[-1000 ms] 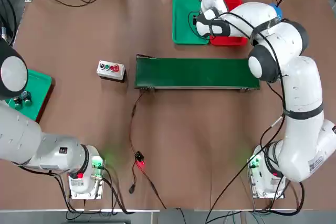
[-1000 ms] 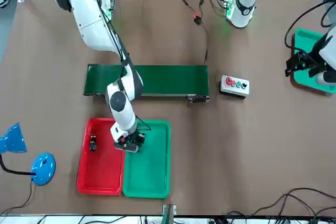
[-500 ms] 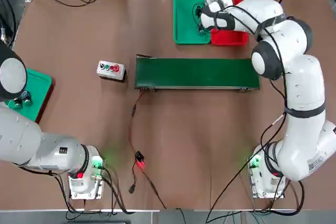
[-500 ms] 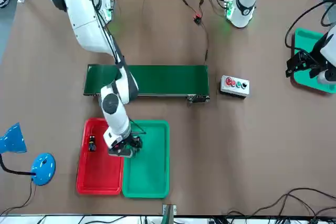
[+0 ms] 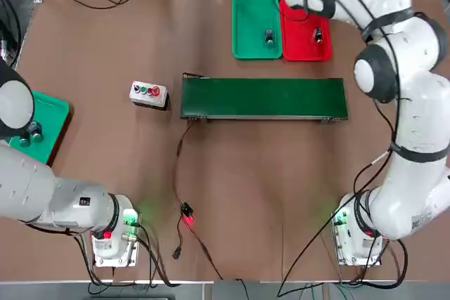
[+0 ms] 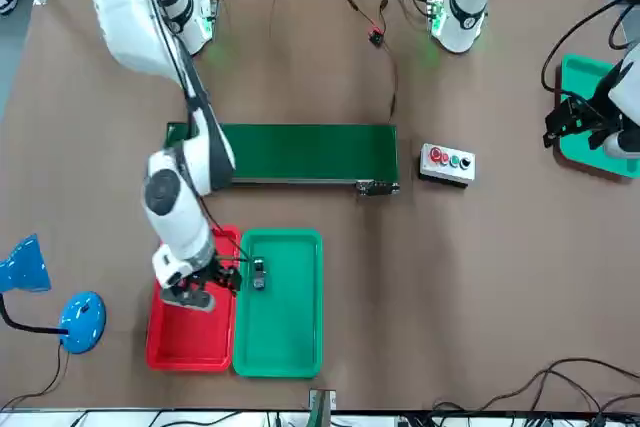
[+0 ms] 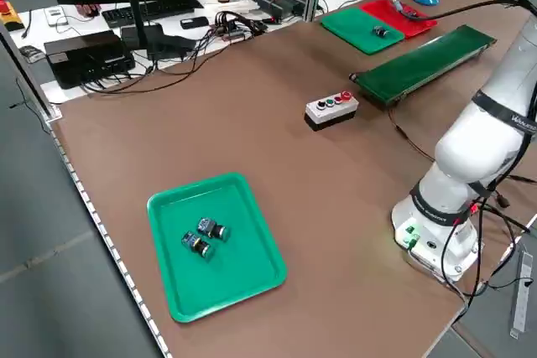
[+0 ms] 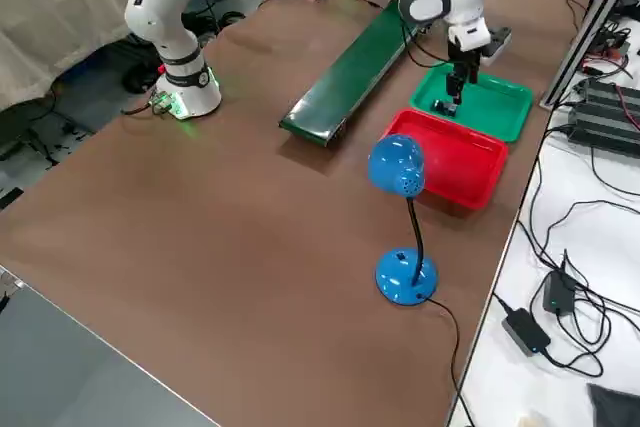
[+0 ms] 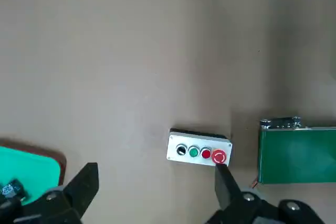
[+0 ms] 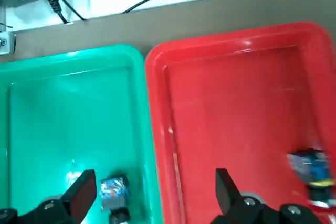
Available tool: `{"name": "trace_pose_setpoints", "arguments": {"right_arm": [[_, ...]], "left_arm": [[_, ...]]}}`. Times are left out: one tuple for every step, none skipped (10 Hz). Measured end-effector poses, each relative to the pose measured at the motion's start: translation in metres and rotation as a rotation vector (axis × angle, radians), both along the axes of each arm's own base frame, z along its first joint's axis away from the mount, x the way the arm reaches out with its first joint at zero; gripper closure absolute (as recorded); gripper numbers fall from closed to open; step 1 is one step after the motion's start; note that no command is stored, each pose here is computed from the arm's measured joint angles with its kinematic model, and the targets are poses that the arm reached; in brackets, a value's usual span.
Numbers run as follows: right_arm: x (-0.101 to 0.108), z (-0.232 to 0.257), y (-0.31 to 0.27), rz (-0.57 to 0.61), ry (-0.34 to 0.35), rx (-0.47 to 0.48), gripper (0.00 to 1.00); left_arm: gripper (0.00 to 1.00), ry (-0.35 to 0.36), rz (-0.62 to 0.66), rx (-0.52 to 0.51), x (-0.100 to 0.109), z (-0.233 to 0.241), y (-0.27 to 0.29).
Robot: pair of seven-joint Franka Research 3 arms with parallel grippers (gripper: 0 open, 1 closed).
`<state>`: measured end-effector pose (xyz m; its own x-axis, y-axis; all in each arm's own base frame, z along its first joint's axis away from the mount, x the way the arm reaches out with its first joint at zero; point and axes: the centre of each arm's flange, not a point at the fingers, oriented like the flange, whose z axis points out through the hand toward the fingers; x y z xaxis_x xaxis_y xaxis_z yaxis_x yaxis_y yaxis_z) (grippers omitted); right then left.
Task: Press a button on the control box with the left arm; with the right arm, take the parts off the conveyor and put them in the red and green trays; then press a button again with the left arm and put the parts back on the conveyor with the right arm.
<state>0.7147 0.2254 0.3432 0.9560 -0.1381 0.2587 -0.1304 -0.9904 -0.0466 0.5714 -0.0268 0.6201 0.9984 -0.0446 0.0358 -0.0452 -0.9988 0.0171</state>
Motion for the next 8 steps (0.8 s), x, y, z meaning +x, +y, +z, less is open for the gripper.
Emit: {"name": "trace_pose_setpoints", "arguments": {"right_arm": [[-0.003, 0.03, -0.018, 0.008, 0.031, -0.014, 0.0], [-0.009, 0.064, -0.037, 0.017, 0.063, -0.025, 0.0], [-0.018, 0.1, -0.057, 0.013, 0.089, -0.03, 0.0], [-0.028, 0.138, -0.079, 0.004, 0.1, -0.028, 0.0], [-0.042, 0.173, -0.1, 0.008, 0.118, -0.031, 0.0], [-0.059, 0.205, -0.119, 0.016, 0.147, -0.037, 0.0], [-0.074, 0.234, -0.142, 0.017, 0.156, -0.036, 0.0], [-0.09, 0.261, -0.171, 0.01, 0.164, -0.029, 0.0]], "left_arm": [[0.02, -0.001, 0.0, 0.0, 0.0, 0.001, 0.0], [0.02, -0.003, 0.0, 0.0, 0.0, 0.001, 0.0], [0.02, -0.004, 0.0, 0.0, -0.001, 0.001, 0.0], [0.02, -0.004, 0.0, 0.0, -0.001, 0.002, 0.0], [0.02, -0.004, 0.0, 0.0, -0.001, 0.002, 0.0], [0.02, -0.004, -0.001, 0.0, -0.001, 0.002, -0.001], [0.02, -0.005, -0.001, 0.0, -0.002, 0.002, -0.001], [0.02, -0.006, -0.001, 0.0, -0.002, 0.003, -0.001]]}}
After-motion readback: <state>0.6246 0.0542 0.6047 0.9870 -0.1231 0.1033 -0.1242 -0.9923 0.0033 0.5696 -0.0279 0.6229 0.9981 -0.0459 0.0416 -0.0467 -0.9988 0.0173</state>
